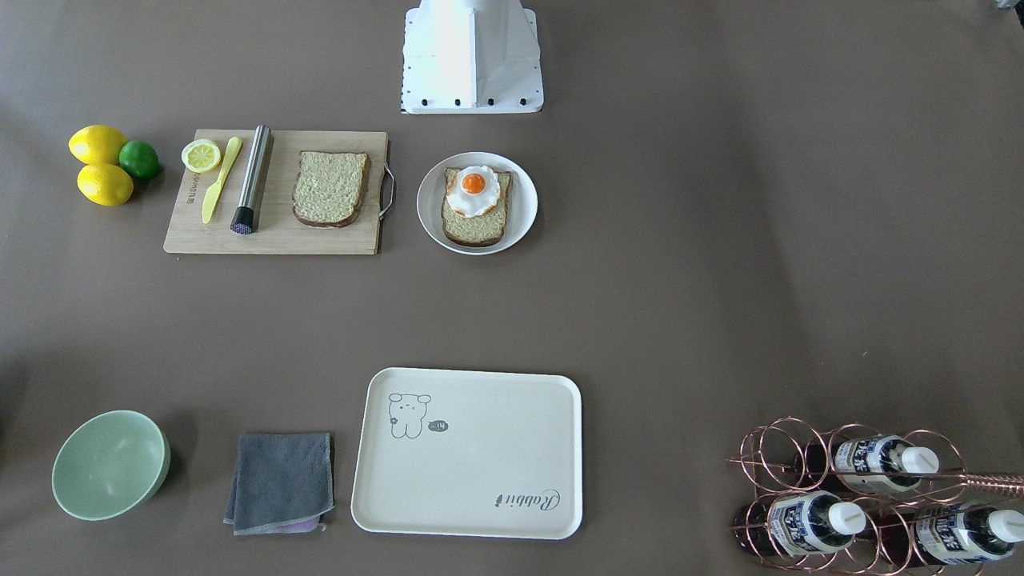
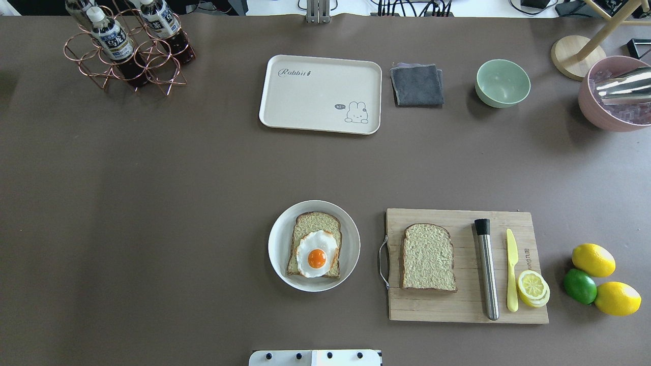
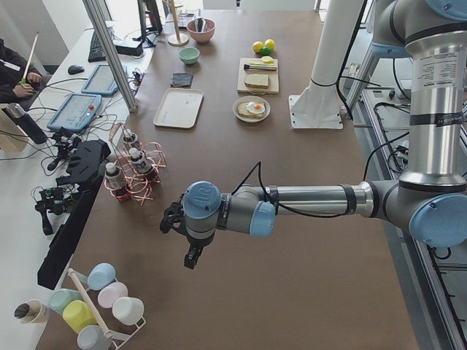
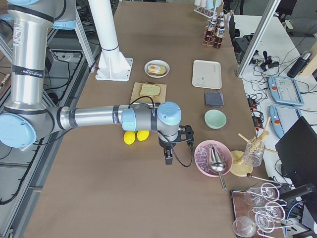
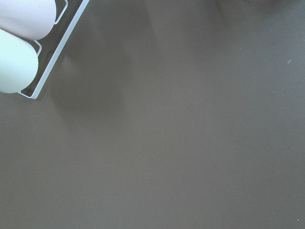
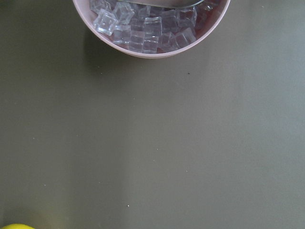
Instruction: Make sandwich and place on tray
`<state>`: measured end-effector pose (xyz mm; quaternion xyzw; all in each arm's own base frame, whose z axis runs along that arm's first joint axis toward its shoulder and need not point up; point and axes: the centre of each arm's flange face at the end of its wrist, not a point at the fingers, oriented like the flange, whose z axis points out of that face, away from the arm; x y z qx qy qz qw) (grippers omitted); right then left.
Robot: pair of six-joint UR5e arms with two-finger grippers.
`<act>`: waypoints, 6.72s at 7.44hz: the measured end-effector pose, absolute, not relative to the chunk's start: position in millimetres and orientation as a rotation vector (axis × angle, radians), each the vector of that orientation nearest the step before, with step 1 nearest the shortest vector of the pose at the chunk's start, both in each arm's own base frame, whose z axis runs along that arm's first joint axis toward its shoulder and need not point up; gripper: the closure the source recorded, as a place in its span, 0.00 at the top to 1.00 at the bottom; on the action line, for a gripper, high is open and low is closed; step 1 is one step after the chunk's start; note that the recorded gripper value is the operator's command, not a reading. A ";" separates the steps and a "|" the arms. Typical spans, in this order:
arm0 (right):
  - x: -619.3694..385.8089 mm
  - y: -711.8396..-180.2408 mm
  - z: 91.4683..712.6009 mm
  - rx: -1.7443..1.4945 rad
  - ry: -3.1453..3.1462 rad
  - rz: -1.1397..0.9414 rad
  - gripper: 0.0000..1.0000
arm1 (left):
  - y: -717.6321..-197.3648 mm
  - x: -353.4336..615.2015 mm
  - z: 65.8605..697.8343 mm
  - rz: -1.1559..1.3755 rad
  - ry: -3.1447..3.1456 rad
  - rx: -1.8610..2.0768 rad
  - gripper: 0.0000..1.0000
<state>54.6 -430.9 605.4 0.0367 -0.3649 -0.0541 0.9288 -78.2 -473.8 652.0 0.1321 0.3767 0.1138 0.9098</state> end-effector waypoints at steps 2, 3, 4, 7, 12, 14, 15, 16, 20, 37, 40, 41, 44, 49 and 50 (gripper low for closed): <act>48.4 -430.2 572.8 0.113 -0.837 -0.105 1.00 | -478.8 -75.8 635.3 0.203 0.815 0.322 0.99; 42.7 -428.9 552.6 0.116 -0.928 -0.079 1.00 | -484.4 -74.7 621.2 0.170 0.827 0.345 0.99; 37.1 -427.6 529.1 0.132 -0.995 -0.073 1.00 | -485.6 -72.2 609.7 0.142 0.844 0.369 0.99; -32.8 -433.5 488.9 0.151 -0.974 -0.088 0.99 | -477.1 -49.1 600.6 0.179 0.926 0.401 0.98; -260.4 -408.3 418.1 0.096 -0.963 0.091 0.98 | -478.1 -6.1 586.0 0.105 0.993 0.351 0.99; -345.5 -376.0 381.6 0.090 -0.981 0.132 0.94 | -476.4 27.2 573.0 0.081 1.039 0.319 0.99; -372.6 -359.4 373.0 0.091 -0.984 0.142 0.88 | -475.2 39.0 569.4 0.082 1.054 0.314 0.99; -389.4 -345.9 371.3 0.085 -0.981 0.152 0.84 | -474.7 45.8 567.3 0.085 1.060 0.313 0.99; -413.6 -309.8 389.4 0.087 -0.981 0.173 0.80 | -476.2 51.3 563.6 0.092 1.061 0.319 0.99; -360.3 -325.2 330.8 0.085 -1.152 0.230 0.00 | -472.7 51.4 567.0 0.100 1.058 0.323 0.99; -384.7 -343.9 284.8 0.073 -1.238 0.261 0.00 | -471.2 51.6 565.4 0.099 1.072 0.326 0.99; -411.3 -342.5 268.7 0.054 -1.261 0.274 0.00 | -471.0 51.6 565.0 0.092 1.074 0.323 0.99; -497.7 -304.6 239.2 0.076 -1.282 0.281 0.00 | -471.5 51.8 565.4 0.072 1.078 0.309 0.99; -533.7 -294.0 241.3 0.079 -1.263 0.260 0.00 | -472.7 52.6 562.9 0.046 1.084 0.296 0.99; -536.6 -294.7 243.4 0.080 -1.258 0.258 0.00 | -472.8 52.7 563.5 0.046 1.083 0.295 0.99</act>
